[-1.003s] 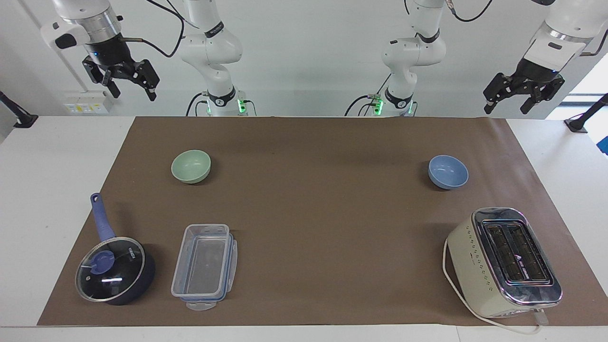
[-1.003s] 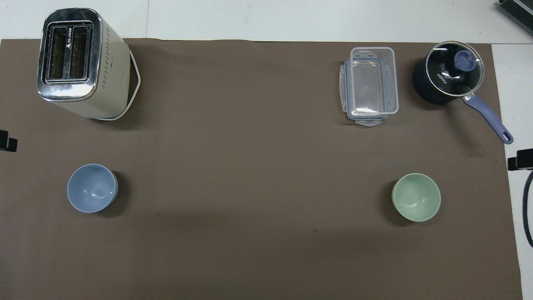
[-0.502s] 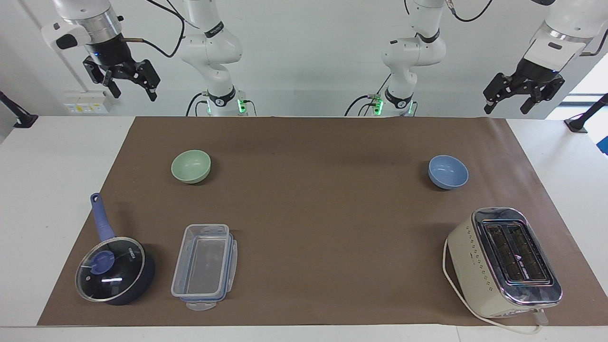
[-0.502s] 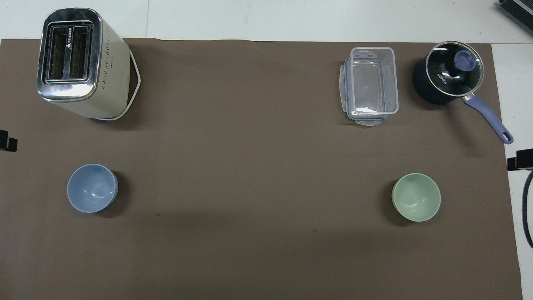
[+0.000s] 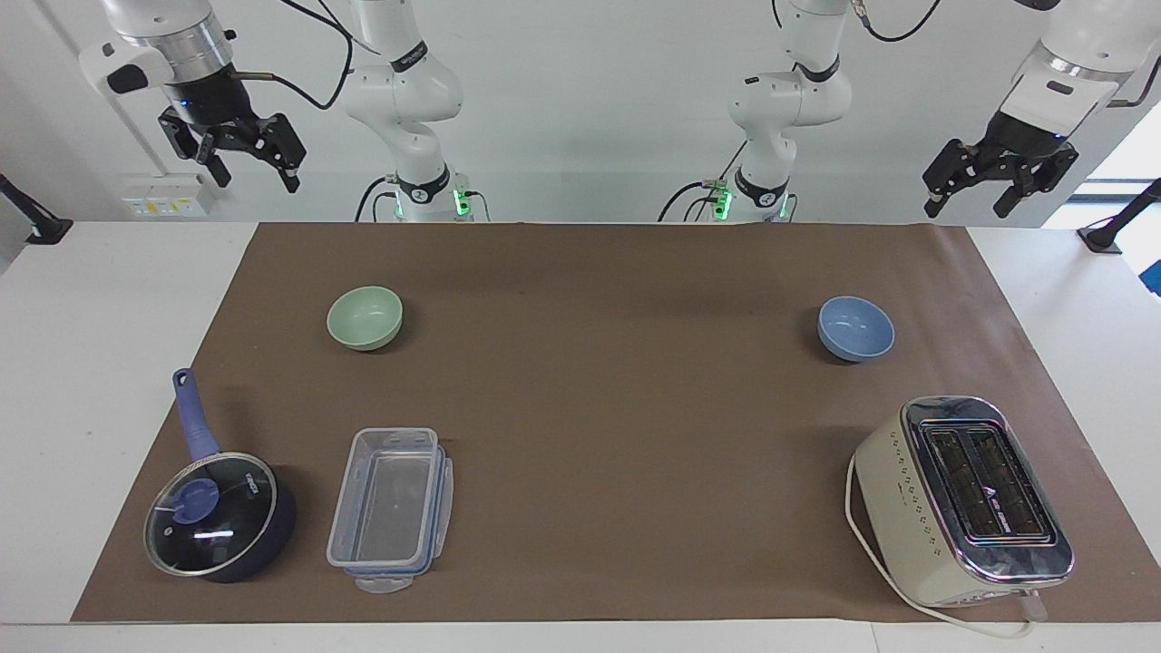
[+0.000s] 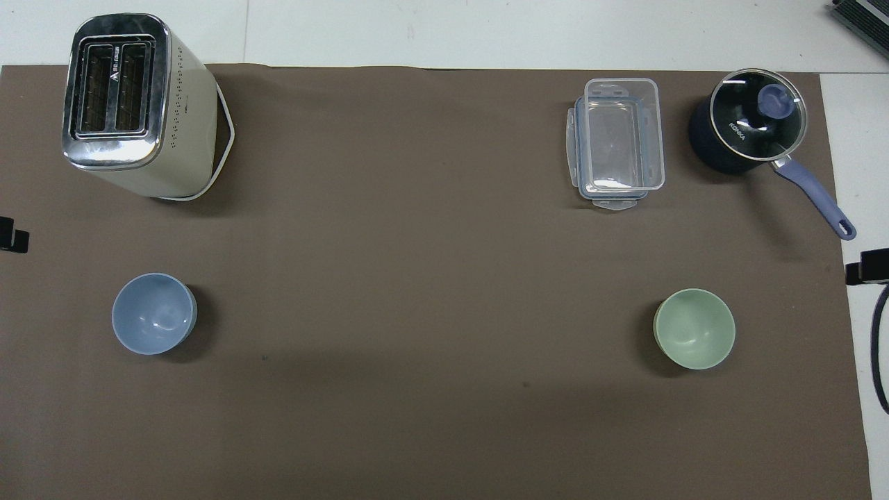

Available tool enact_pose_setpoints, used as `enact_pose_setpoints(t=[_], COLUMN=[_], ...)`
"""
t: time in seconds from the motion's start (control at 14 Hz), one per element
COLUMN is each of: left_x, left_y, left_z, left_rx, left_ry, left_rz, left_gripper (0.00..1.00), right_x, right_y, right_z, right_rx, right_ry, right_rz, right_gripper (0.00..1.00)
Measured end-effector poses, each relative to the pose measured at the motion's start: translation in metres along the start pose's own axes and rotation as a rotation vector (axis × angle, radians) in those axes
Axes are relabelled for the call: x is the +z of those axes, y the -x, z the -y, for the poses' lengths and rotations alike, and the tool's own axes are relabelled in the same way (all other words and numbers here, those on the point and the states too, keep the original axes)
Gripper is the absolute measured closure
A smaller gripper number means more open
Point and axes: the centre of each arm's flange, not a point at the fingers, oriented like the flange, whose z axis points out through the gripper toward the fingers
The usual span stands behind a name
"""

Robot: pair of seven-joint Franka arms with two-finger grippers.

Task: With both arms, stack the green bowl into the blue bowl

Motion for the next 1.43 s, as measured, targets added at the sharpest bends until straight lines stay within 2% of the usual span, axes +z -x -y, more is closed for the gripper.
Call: enact_pose_setpoints(t=[1.43], left_x=[-0.0002], left_y=[-0.0005], left_z=[-0.0029], left_rx=[0.006], left_ry=[0.000], left_rz=[-0.002], left_gripper=[0.00], right_x=[0.0010], right_y=[0.0003], right_z=[0.0000], right_rx=[0.000], right_ry=[0.000], right_rz=[0.002], right_gripper=[0.00])
